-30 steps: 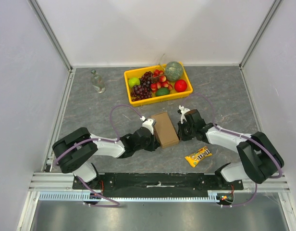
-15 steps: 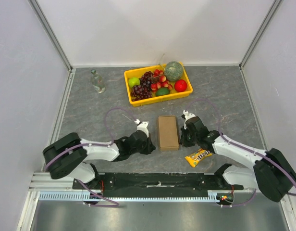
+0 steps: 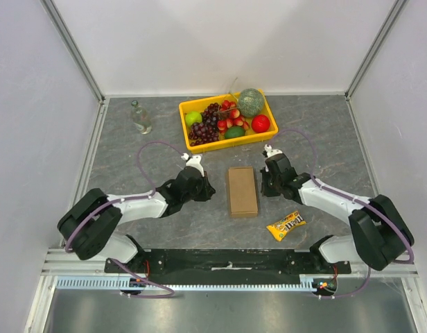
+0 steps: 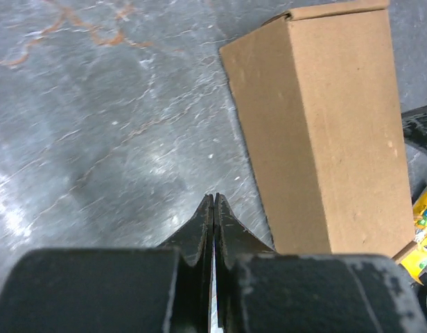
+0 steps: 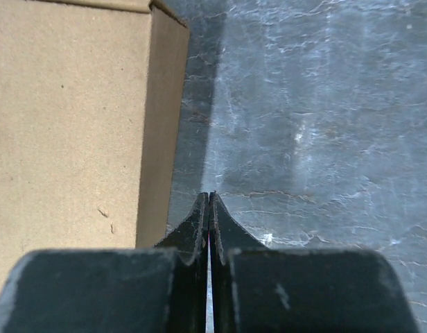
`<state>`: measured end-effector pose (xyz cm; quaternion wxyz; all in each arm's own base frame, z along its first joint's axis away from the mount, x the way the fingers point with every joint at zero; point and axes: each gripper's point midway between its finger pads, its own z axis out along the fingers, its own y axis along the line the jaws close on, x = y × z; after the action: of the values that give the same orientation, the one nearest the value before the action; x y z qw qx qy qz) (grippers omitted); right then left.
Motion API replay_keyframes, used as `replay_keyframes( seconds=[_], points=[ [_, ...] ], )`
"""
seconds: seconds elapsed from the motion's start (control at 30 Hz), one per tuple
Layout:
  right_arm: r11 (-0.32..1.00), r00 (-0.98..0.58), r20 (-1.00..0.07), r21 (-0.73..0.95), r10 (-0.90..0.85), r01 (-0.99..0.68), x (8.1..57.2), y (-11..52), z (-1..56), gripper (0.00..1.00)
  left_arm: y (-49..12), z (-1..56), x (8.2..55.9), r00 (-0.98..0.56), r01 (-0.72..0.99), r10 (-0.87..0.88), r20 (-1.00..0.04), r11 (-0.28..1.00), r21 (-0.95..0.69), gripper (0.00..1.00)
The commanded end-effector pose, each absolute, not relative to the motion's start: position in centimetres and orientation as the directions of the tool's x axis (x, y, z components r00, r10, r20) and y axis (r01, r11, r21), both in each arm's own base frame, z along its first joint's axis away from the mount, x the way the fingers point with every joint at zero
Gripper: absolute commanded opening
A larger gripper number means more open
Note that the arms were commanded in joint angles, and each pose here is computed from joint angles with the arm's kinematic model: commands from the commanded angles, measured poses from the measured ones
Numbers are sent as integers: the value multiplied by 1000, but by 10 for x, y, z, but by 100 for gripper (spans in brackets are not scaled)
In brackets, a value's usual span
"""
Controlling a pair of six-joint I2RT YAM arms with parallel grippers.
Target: Fold the paper box
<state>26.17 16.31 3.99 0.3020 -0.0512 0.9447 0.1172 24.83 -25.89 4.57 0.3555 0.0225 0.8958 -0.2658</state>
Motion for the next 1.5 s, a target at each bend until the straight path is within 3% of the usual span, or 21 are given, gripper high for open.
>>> replay_keyframes(
  seconds=[0.0,0.53,0.7,0.8,1.0,1.2,1.47],
  points=[
    [940,-787,-616,253,-28,-231,277,185,52,0,-285,48,256,-743,315,-113,-660,811,-493,2],
    [860,-820,-571,397,-42,-321,261,215,46,0,-327,10,234,-812,360,-29,-583,762,-538,2],
    [933,-810,-586,279,-23,-228,269,186,42,0,-307,-1,235,-817,304,-29,-576,827,-473,2],
    [968,-794,-607,191,-13,-162,280,161,44,0,-284,0,243,-806,252,-69,-588,859,-446,2],
    [971,-779,-627,179,-12,-159,307,150,53,0,-259,22,282,-766,216,-123,-631,875,-433,2],
    [939,-790,-613,259,-22,-227,327,158,47,0,-267,37,322,-732,262,-85,-676,880,-395,2],
    [890,-819,-573,351,-41,-290,327,176,35,0,-292,28,333,-762,324,-26,-647,849,-417,2]
  ],
)
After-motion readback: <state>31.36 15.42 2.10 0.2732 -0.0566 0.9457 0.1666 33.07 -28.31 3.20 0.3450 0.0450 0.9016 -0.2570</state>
